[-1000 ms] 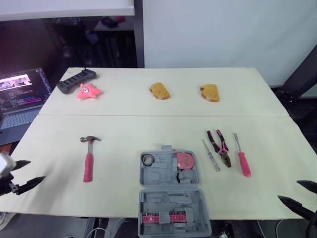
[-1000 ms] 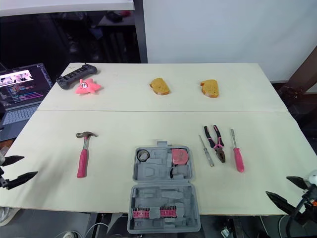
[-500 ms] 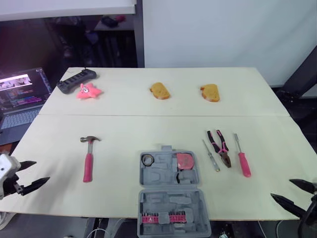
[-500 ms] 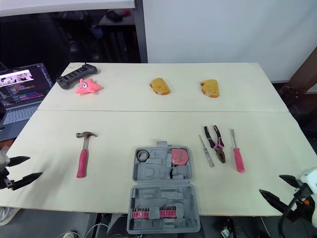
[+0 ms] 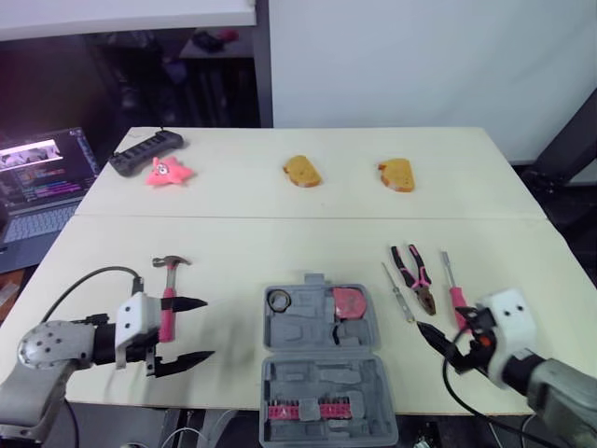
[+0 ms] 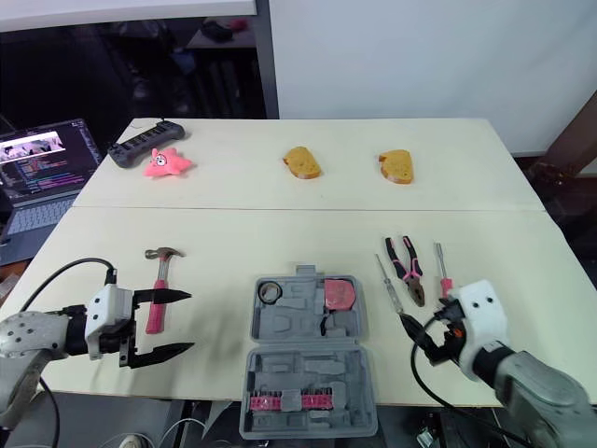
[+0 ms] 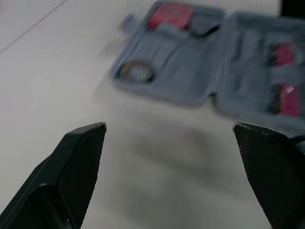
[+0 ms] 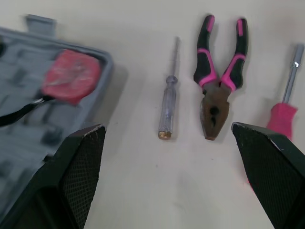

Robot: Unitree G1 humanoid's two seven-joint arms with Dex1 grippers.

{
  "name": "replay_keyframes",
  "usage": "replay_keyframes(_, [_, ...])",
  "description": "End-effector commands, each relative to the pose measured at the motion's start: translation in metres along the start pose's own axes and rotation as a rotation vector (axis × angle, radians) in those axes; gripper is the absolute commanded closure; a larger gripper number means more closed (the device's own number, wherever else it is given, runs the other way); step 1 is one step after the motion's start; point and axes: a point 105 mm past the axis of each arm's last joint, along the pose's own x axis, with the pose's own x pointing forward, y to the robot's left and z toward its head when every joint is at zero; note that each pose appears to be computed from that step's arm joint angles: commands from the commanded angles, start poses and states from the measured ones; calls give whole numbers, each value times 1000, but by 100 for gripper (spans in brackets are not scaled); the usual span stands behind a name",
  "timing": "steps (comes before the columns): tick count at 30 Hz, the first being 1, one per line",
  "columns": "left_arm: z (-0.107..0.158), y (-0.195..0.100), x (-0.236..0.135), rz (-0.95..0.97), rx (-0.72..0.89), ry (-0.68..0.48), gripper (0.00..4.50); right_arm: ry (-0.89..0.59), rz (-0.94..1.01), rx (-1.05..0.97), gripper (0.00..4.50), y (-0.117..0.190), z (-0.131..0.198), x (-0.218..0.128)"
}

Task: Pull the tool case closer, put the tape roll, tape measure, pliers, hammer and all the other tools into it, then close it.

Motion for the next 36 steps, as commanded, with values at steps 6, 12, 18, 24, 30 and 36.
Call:
replay_keyframes(6, [16, -2, 21, -93, 80, -55, 0, 34, -173, 71, 3, -14, 1, 36])
replay_keyframes(12, [17, -6, 31, -111, 96, -72, 0, 81, -208, 88, 3, -26, 4, 53])
replay_keyframes(18, [17, -8, 33, -105, 95, -75, 0, 112, -205, 80, 3, -25, 8, 63])
replay_keyframes(24, [18, -9, 33, -90, 93, -73, 0, 141, -197, 75, 3, -25, 9, 71])
replay_keyframes(30, [19, -10, 34, -74, 93, -68, 0, 178, -201, 96, 3, -24, 0, 77])
replay_keyframes(36, [22, -10, 37, -69, 92, -67, 0, 185, -233, 113, 128, -28, -2, 84])
